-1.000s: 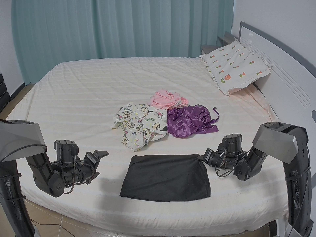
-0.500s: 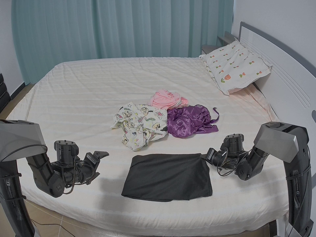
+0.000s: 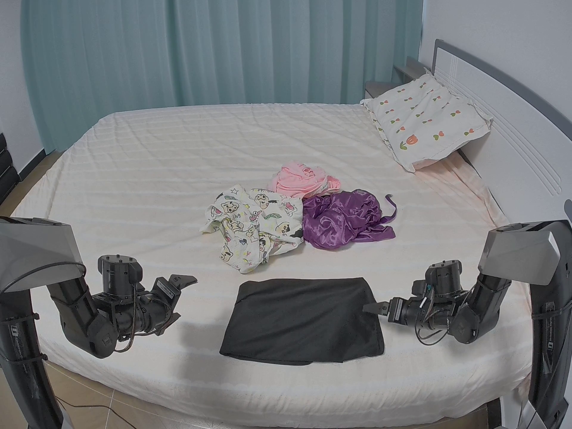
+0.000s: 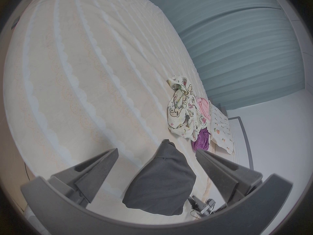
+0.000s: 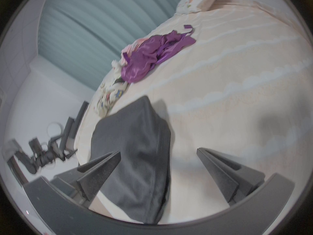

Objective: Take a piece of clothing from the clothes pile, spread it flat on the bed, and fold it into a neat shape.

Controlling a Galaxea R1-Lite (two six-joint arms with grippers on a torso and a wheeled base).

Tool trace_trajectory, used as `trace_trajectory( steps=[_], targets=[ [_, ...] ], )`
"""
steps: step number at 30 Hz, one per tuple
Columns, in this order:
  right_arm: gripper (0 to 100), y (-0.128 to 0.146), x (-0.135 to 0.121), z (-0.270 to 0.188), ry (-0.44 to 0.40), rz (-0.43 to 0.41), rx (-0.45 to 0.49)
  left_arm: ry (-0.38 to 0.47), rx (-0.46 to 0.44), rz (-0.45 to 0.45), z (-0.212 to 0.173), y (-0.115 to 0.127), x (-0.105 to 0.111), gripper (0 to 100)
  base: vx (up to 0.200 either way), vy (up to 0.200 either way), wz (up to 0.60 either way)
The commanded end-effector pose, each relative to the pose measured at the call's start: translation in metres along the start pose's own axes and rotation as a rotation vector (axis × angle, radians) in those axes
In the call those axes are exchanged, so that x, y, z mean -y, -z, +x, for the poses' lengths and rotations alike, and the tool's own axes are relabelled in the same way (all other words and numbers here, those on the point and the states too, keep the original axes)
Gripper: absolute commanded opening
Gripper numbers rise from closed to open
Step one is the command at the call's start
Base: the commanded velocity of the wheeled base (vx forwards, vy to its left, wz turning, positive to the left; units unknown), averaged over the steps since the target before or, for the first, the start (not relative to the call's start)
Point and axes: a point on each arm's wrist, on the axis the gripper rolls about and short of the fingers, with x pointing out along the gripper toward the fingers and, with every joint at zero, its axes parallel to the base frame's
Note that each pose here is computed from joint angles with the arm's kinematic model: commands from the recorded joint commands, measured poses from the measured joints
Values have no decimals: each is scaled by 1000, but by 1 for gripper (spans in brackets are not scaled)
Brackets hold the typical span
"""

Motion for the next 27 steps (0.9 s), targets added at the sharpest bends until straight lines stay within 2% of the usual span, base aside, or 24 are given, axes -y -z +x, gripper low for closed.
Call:
trace_trajectory(
  steps=[1,6,9,10,13,27],
  targets=[
    [100,20,-3,-19,-19,-88,-82,-7,-4,-1,-1,1,-2,100,0,0,0],
    [100,32,-6,-21,-20,-111,-124,-8,-4,-2,-1,1,-2,100,0,0,0],
    [100,43,-9,-14,-14,-156,-155,-5,-3,2,-1,1,-2,100,0,0,0],
    [0,44,-9,-13,0,-165,-151,-5,-3,2,-1,1,-2,100,0,0,0],
    [0,45,-9,-15,32,-178,-139,-5,-3,2,-1,1,-2,100,0,0,0],
    [0,45,0,-35,67,-214,-154,-7,-4,2,-1,1,-2,100,0,0,0]
  ],
)
